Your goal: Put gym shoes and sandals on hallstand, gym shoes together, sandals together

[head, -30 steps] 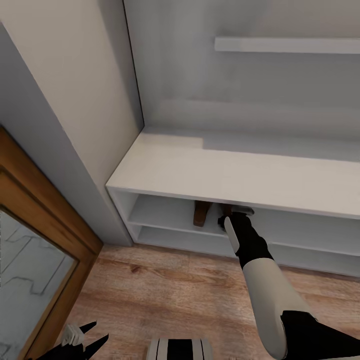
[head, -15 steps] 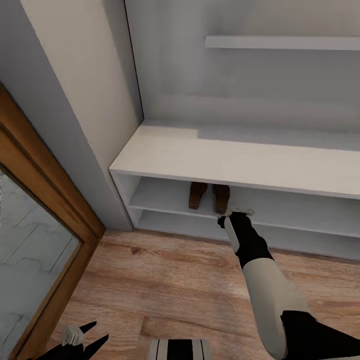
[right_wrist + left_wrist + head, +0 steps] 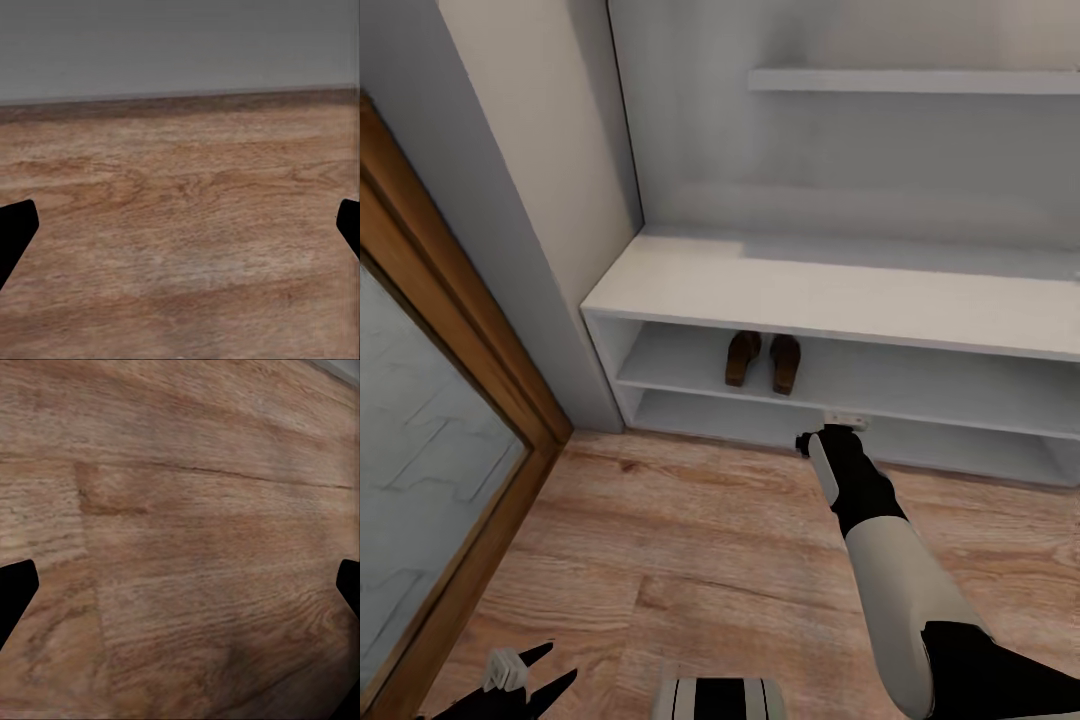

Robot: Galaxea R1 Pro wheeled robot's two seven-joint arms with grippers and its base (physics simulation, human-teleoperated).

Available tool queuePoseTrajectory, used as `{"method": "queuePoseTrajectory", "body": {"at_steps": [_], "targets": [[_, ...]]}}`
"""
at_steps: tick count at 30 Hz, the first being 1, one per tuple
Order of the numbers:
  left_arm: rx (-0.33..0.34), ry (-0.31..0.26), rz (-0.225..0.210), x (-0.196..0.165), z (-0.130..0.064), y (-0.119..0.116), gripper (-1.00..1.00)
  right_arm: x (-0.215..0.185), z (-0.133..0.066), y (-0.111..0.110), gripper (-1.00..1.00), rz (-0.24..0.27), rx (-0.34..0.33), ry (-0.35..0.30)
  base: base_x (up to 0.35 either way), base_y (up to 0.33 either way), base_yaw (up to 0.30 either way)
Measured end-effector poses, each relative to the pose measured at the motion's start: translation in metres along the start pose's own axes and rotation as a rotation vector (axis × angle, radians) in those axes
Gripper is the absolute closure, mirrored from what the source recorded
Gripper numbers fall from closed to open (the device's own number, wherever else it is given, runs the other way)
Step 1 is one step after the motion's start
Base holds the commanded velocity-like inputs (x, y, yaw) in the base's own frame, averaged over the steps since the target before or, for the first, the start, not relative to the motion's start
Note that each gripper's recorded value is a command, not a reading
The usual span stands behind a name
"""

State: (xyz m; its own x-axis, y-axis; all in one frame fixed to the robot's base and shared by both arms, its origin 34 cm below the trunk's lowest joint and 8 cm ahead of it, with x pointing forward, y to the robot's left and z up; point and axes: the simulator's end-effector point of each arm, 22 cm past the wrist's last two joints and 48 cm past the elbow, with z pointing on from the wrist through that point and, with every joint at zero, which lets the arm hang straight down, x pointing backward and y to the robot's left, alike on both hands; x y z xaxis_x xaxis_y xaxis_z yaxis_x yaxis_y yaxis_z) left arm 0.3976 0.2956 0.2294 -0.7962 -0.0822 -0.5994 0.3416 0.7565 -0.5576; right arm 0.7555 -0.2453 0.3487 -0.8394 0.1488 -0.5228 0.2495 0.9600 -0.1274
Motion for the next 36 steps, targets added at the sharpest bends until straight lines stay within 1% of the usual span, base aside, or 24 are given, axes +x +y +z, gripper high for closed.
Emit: {"method": "queuePoseTrajectory", "body": {"at_steps": [25, 29, 33, 34, 36], "targets": [[-0.003, -0.002, -0.002, -0.001, 0.0, 0.001, -1.0, 0.004, 0.001, 0.001, -1.0, -0.002, -0.003, 0.005, -0.332, -0.004, 0.0], [-0.003, -0.002, -0.002, -0.001, 0.0, 0.001, -1.0, 0.005, 0.001, 0.001, -1.0, -0.002, -0.003, 0.007, -0.219, 0.0, 0.0], [-0.003, -0.003, -0.002, -0.001, -0.001, 0.001, -1.0, 0.006, 0.001, 0.001, -1.0, -0.003, -0.003, 0.01, -0.084, 0.0, 0.0], [-0.008, -0.015, -0.003, -0.003, 0.0, 0.001, -1.0, 0.001, 0.0, 0.003, -1.0, 0.0, -0.011, 0.003, 0.0, 0.0, 0.0], [-0.008, -0.016, 0.0, -0.003, 0.0, 0.001, -1.0, -0.004, -0.002, 0.003, -1.0, 0.004, -0.014, -0.007, 0.0, 0.0, 0.0]]}}
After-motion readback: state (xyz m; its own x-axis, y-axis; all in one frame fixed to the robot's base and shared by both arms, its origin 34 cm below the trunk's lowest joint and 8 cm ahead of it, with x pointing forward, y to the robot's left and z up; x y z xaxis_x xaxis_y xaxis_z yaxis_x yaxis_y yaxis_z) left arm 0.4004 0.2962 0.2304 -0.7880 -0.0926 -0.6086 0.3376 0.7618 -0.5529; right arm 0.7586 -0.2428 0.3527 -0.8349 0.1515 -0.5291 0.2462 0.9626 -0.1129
